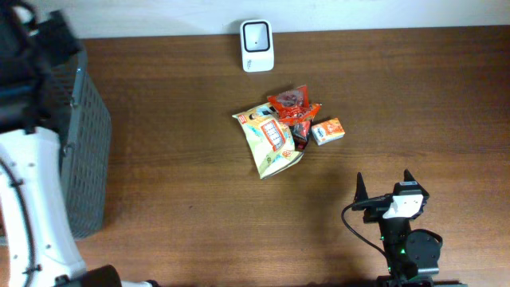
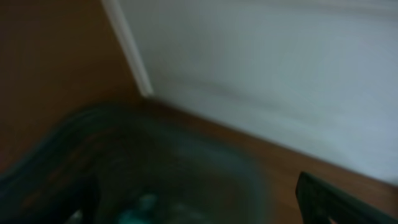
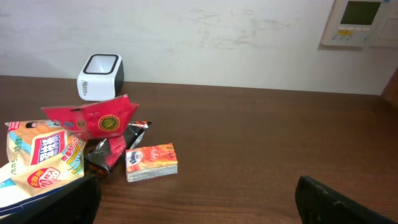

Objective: Scan the item barcode
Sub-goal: 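Move the red candy bag with the left gripper and drop it on the pile, then reach the left gripper into the basket and grasp the blue Listerine bottle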

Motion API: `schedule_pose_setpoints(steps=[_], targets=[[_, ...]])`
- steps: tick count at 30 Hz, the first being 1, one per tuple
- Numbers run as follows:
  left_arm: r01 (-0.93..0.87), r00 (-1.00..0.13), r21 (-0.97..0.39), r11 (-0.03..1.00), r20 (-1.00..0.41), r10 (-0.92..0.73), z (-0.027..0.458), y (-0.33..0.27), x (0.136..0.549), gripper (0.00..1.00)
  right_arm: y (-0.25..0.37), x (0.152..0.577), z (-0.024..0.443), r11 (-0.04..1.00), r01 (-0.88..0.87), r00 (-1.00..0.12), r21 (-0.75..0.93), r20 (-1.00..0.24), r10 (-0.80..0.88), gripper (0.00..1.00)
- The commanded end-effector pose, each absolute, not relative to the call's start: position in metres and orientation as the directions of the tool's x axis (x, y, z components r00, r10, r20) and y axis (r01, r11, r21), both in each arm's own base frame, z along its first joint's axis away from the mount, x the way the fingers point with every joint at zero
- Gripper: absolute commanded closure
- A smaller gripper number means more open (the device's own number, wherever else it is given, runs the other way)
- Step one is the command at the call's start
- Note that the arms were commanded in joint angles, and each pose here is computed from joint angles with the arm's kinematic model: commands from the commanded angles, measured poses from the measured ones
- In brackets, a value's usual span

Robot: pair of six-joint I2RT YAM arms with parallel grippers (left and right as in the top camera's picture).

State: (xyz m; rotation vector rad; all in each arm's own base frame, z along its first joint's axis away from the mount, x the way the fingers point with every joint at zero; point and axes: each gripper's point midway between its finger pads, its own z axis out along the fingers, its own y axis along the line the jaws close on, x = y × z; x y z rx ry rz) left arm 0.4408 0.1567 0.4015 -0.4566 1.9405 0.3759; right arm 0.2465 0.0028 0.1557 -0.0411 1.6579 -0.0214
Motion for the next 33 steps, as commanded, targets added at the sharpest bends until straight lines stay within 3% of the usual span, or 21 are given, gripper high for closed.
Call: schedule_pose_setpoints(steps=[1, 4, 7, 12, 21, 29, 33], targets=[[-0.595, -0.427, 0.090, 0.799, -0.878, -0.219, 0.371, 0.225, 0.420, 0.02, 0.000, 0.247, 0.152, 0.999, 0.000, -0.093, -0.046, -0.995, -0.046, 0.02], [-0.601, -0.534, 0.173, 0.780, -0.813, -0.232, 0.333, 0.261, 0.412, 0.00, 0.000, 0.247, 0.152, 0.999, 0.000, -0.093, -0.046, -0.995, -0.046, 0.02], [-0.479, -0.688, 0.263, 0.838, -0.704, -0.172, 0.279, 0.268, 0.426, 0.01, 0.000, 0.247, 0.152, 0.999, 0.000, -0.093, -0.046, -0.995, -0.046, 0.02], [-0.402, -0.793, 0.309, 0.862, -0.587, -0.160, 0.217, 0.278, 0.438, 0.01, 0.000, 0.247, 0.152, 0.999, 0.000, -0.093, -0.046, -0.995, -0.046, 0.02], [-0.258, -0.922, 0.429, 0.865, -0.378, -0.088, 0.155, 0.305, 0.421, 0.01, 0.000, 0.247, 0.152, 0.999, 0.000, -0.093, -0.046, -0.995, -0.046, 0.02], [-0.160, -0.948, 0.205, 0.966, -0.305, -0.092, 0.087, 0.299, 0.410, 0.01, 0.000, 0.247, 0.152, 0.999, 0.000, -0.093, -0.046, -0.995, -0.046, 0.02], [-0.109, -0.960, 0.177, 0.978, -0.275, -0.058, 0.062, 0.296, 0.413, 0.01, 0.000, 0.247, 0.152, 0.999, 0.000, -0.093, -0.046, -0.995, -0.046, 0.02]])
